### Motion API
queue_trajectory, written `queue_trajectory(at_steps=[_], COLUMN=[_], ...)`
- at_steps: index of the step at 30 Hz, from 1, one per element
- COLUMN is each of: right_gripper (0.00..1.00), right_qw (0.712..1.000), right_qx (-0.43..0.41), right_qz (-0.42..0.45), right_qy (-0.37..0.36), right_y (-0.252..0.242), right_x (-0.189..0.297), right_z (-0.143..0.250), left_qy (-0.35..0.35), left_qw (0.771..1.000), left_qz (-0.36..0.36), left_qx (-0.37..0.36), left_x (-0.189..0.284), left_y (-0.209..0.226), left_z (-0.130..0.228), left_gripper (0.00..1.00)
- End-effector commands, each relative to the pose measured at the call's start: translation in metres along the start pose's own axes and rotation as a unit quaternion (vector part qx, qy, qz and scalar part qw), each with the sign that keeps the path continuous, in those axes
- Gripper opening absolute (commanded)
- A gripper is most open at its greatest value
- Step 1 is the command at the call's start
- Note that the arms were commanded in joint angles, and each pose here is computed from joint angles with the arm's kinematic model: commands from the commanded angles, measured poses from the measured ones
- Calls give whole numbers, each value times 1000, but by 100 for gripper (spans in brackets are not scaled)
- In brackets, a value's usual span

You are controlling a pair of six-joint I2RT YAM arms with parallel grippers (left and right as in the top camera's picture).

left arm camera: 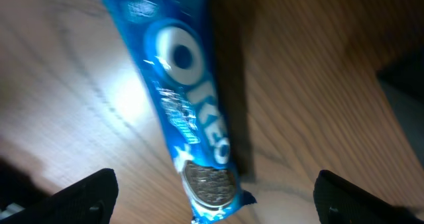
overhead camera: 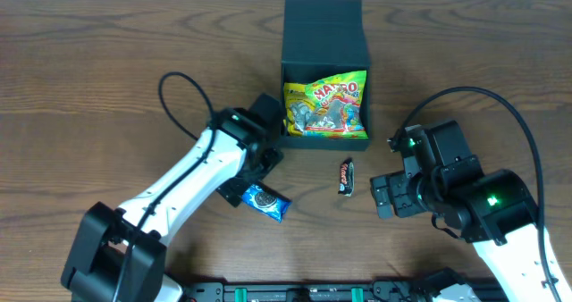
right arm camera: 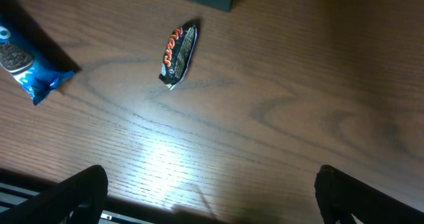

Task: Pack container
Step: 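Withdraw the right gripper and reach the left gripper to the Oreo pack, then grasp the blue Oreo pack with the left gripper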

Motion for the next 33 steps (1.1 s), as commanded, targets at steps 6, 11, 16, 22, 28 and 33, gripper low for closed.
queue_trajectory(at_steps=[6,11,16,22,28,33], right_gripper=[99,99,99,99,99,99], right_qw=[1000,1000,1000,1000,1000,1000], right_qx=[1,1,1,1,1,1], right_qz=[-3,-3,-3,-3,-3,-7], right_qy=[-2,-2,-2,-2,-2,-1], right_y=[2,2,2,2,2,3], right_x=[1,1,1,1,1,1], right_z=[2,2,1,1,1,2], left_qy=[-9,-7,-9,-33,-36,-44], left_qw=[999,999,999,999,999,998], left_qz=[-33,-37,-30,-31,-25,-28], left_qx=[-21,-19,-20,-21,-22,-22], left_x=[-24,-42,-52,-54,-55,-55], left_y=[15,25,27,27,24,25], left_z=[8,10,10,3,2,-1], left_gripper=[95,95,95,95,95,95])
Point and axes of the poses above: each gripper's point midway between its finger pads, its own x axis back along the fingers, its own y axis along the line the jaws close on, z = x × y, the point moved 3 cm from there along x, back along the fingers, and after that the axes turned 9 degrees about -x, right-handed, at the moved point
